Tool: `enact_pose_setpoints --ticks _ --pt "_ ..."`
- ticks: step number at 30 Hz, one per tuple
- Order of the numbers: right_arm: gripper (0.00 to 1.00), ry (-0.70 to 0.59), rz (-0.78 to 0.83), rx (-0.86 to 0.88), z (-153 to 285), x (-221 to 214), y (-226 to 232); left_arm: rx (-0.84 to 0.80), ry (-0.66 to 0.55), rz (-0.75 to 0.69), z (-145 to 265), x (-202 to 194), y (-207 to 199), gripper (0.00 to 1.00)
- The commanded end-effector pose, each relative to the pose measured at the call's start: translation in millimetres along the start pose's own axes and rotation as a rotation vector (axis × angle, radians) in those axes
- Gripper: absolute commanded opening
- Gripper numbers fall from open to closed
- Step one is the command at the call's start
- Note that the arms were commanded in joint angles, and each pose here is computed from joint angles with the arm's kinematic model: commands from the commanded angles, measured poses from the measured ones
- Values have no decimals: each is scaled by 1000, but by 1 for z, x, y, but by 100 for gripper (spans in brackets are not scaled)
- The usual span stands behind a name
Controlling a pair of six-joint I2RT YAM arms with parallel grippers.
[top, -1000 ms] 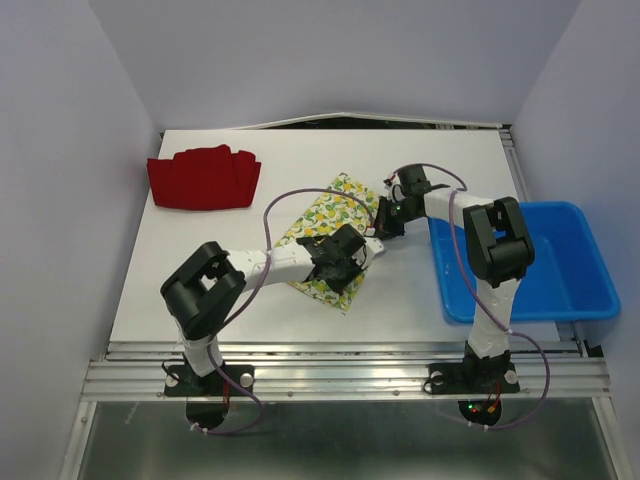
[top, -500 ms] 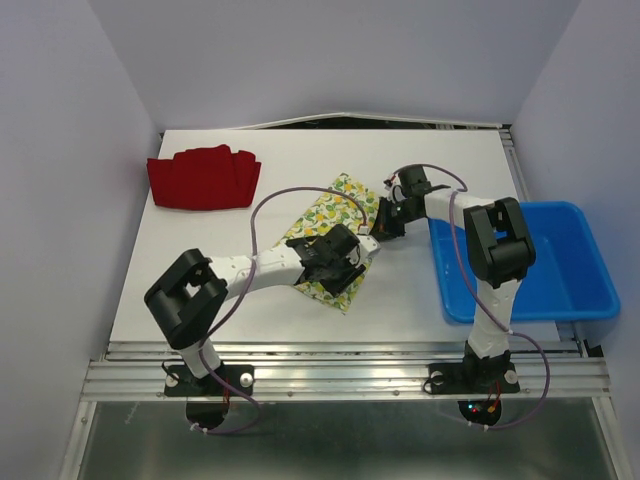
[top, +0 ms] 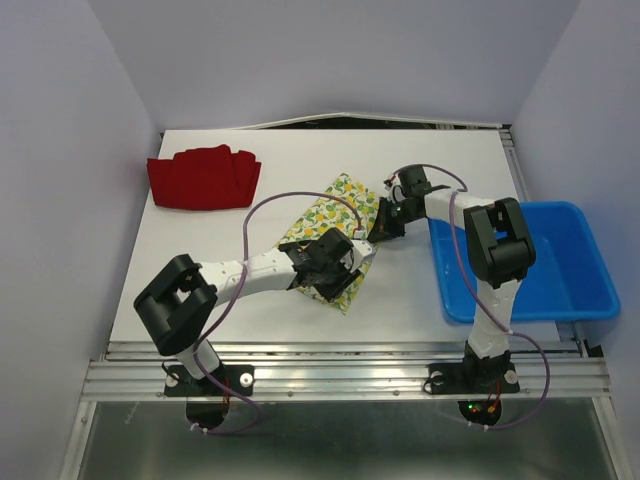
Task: Fold and stack the skirts
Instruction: Fold the skirt
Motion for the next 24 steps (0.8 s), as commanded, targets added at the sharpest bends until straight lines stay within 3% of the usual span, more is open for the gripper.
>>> enact_pose_setpoints --ticks 1,3,5,7,9,10,14,19,22,23,24 --pt "1 -39 40 2 11 4 4 -23 -6 -8 0 0 -2 43" --pt "1 -35 36 3 11 3 4 -21 -5 -6 -1 0 -2 37" --pt "1 -35 36 3 10 3 3 -27 0 -6 -2 -1 -2 23" --pt "1 -35 36 3 11 2 4 -35 7 -4 -4 -2 -3 18" --pt "1 -34 35 2 11 2 4 -41 10 -2 -5 -1 -4 20" --pt "1 -33 34 2 11 1 3 -42 10 -1 -6 0 -4 27" --pt "1 -33 35 5 11 1 4 -43 13 4 -7 1 -5 37" --pt "1 -34 37 4 11 2 4 -32 24 5 -12 -2 -3 38" --pt "1 -34 35 4 11 2 4 -9 23 3 -14 0 -1 21" --pt "1 -34 35 4 10 2 4 -2 20 0 -14 2 0 6" --pt "1 -34 35 4 11 2 4 4 8 -4 -12 7 0 0"
Point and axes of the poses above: each gripper's point midway between its finger pads, its own z axis back along the fingers, its own y axis along the line the jaws close on, x = y × z, the point moved 6 cm from there along z, back along the fingers, and after that the axes turned 9 degrees about z, right-handed, at the moved point
